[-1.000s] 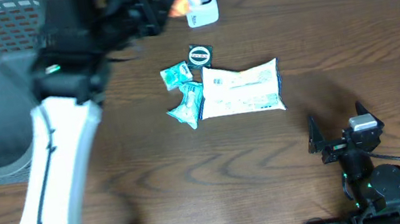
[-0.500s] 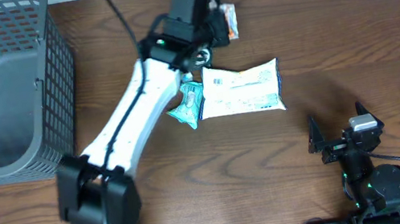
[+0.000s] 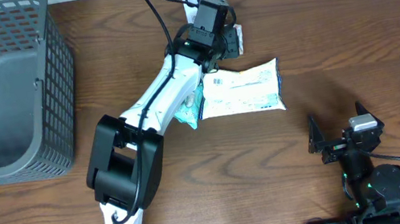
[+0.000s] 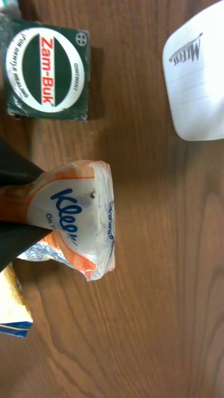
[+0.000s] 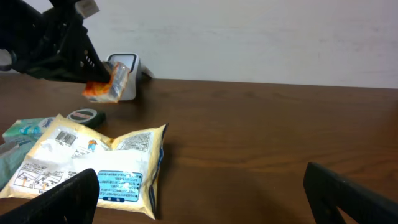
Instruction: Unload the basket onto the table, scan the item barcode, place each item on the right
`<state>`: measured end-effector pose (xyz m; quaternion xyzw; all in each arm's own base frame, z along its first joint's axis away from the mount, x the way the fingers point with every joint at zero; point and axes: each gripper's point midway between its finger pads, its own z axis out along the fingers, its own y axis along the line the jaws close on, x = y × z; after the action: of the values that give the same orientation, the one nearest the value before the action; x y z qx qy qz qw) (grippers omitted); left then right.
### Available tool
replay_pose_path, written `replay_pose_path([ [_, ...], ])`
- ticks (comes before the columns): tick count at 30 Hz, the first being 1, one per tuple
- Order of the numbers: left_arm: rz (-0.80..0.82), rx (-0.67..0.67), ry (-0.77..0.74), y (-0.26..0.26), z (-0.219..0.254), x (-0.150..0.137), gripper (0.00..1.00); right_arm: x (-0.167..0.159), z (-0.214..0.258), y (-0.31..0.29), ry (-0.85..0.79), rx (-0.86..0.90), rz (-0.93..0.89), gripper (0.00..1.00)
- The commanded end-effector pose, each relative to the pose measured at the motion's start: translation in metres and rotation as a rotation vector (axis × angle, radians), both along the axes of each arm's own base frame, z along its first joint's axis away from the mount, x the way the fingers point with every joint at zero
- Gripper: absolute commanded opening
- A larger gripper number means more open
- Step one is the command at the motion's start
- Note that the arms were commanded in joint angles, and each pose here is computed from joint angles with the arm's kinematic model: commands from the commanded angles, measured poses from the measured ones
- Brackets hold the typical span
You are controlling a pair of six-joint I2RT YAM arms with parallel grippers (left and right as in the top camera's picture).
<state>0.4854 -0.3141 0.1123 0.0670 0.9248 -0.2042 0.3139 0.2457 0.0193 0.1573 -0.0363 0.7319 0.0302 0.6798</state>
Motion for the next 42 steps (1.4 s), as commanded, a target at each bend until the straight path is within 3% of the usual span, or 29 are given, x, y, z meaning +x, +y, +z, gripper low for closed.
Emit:
replay_pose_path([
  [1,0.009,0.007,-0.015,0.0,-0.002,0.005,0.16,0.0,0.0,-0.001,-0.001,-0.007,-0.006,0.99],
  [6,0.008,0.031,0.024,0.001,-0.021,0.001,0.17,0.0,0.0,-0.001,-0.001,-0.007,-0.006,0.99],
  [8,0.005,0.039,0.038,0.0,-0.028,0.0,0.3,0.0,0.0,-0.001,-0.001,-0.007,-0.006,0.99],
  [9,0.003,0.041,0.041,0.0,-0.029,-0.001,0.42,0.0,0.0,-0.001,-0.001,-0.007,-0.006,0.99],
  [10,0.002,0.041,0.041,-0.001,-0.03,-0.002,0.44,0.0,0.0,-0.001,-0.001,-0.007,-0.006,0.99],
  [19,-0.01,0.035,0.03,-0.006,-0.023,-0.005,0.45,0.0,0.0,-0.001,-0.001,-0.007,-0.006,0.99],
  [26,-0.004,-0.003,-0.031,0.004,0.046,-0.016,0.55,0.0,0.0,-0.001,-0.001,-0.007,-0.006,0.99],
  [30,-0.002,0.017,-0.023,0.032,0.096,-0.046,0.61,0.0,0.0,-0.001,-0.002,-0.007,-0.006,0.99],
  [35,-0.057,0.157,-0.049,0.089,0.149,-0.097,0.79,0.0,0.0,-0.001,-0.001,-0.007,-0.006,0.99],
  [42,0.206,0.32,-0.125,0.202,0.216,-0.154,0.88,0.0,0.0,-0.001,-0.002,-0.007,-0.006,0.99],
])
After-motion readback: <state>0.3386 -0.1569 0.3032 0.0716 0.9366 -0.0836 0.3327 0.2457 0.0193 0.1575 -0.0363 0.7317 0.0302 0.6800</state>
